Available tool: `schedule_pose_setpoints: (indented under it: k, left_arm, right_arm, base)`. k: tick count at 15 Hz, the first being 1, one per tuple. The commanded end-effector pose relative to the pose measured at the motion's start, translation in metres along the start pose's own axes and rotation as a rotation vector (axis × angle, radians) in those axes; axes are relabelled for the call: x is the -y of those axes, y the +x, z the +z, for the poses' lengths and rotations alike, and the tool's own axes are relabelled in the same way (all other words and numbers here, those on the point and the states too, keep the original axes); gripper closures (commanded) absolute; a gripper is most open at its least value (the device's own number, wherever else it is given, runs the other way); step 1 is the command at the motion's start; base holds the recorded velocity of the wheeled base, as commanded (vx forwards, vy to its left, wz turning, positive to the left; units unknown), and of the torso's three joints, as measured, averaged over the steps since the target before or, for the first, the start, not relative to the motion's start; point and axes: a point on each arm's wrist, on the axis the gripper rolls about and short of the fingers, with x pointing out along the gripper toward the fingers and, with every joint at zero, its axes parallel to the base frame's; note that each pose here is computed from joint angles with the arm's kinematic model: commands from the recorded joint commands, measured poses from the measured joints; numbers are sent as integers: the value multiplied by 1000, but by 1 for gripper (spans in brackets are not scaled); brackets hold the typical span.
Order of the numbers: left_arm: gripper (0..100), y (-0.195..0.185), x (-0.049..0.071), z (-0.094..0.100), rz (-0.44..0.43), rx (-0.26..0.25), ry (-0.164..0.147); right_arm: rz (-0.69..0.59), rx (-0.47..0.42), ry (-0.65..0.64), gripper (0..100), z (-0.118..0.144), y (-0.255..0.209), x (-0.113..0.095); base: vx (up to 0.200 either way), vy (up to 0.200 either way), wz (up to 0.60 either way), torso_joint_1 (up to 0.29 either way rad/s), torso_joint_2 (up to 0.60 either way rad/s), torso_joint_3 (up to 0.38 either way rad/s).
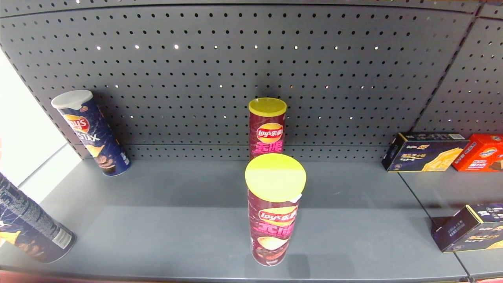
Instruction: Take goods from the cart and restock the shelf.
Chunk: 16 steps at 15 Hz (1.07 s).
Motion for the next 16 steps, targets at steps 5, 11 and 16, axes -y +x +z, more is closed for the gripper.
schedule_pose_setpoints:
  k: [5,11,16]
  left_arm:
    - [0,0,0,0,7,-1,-5]
    - [0,0,0,0,-10,1,-2]
    - [0,0,0,0,-12,-2,-2]
  right_arm:
    - [54,-15,1,0,-2,0,-1]
    - [54,-13,-3,0,-2,0,-1]
    - [55,-15,-2,0,-2,0,-1]
  base:
    - [0,0,0,0,0,0]
    - [0,67,0,2,0,0]
    - [0,0,0,0,0,0]
